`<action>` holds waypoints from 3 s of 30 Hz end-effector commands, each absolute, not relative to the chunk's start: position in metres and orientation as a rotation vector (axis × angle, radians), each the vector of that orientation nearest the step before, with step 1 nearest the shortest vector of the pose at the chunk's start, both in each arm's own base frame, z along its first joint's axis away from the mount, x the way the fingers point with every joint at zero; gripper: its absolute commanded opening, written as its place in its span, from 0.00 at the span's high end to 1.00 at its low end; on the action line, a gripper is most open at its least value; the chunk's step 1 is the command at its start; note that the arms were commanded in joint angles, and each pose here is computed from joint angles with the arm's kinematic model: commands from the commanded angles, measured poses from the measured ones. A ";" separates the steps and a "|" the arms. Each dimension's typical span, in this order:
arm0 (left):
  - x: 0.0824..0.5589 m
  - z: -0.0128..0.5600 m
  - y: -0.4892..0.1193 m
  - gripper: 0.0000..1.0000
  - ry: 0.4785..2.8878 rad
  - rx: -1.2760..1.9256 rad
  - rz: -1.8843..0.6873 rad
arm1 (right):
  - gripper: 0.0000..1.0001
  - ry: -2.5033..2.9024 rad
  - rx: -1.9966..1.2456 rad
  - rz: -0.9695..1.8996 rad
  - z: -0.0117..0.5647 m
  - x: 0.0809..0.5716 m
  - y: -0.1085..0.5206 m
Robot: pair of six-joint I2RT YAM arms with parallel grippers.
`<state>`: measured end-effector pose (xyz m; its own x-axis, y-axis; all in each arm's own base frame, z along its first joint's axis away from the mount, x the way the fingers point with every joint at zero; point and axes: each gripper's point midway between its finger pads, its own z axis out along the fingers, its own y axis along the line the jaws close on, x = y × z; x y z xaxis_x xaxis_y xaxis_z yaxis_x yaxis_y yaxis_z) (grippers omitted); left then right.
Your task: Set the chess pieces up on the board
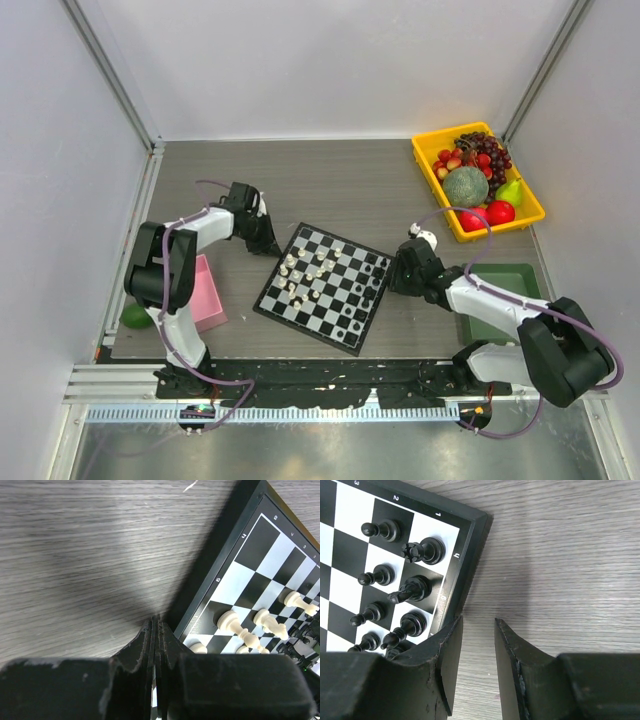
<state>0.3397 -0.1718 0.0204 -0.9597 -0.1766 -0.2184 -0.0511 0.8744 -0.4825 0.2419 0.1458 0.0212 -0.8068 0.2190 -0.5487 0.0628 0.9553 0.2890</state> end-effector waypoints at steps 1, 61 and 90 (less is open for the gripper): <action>0.305 0.010 -0.209 0.92 2.877 -0.156 -0.853 | 0.60 2.457 0.176 0.408 0.037 0.259 0.158; 0.235 -0.020 -0.198 0.94 2.887 -0.205 -0.675 | 0.58 2.438 0.163 0.165 0.077 0.313 0.100; 0.266 0.174 -0.135 0.16 2.356 -0.149 -0.442 | 0.43 2.418 -0.055 0.475 0.160 0.333 0.157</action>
<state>0.2676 -0.1501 0.1311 -0.8283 -0.2022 -0.5226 -0.0034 0.9344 -0.3563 0.3279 0.1350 0.1499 -0.7622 0.1169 -0.6367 -0.0832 0.9577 0.2754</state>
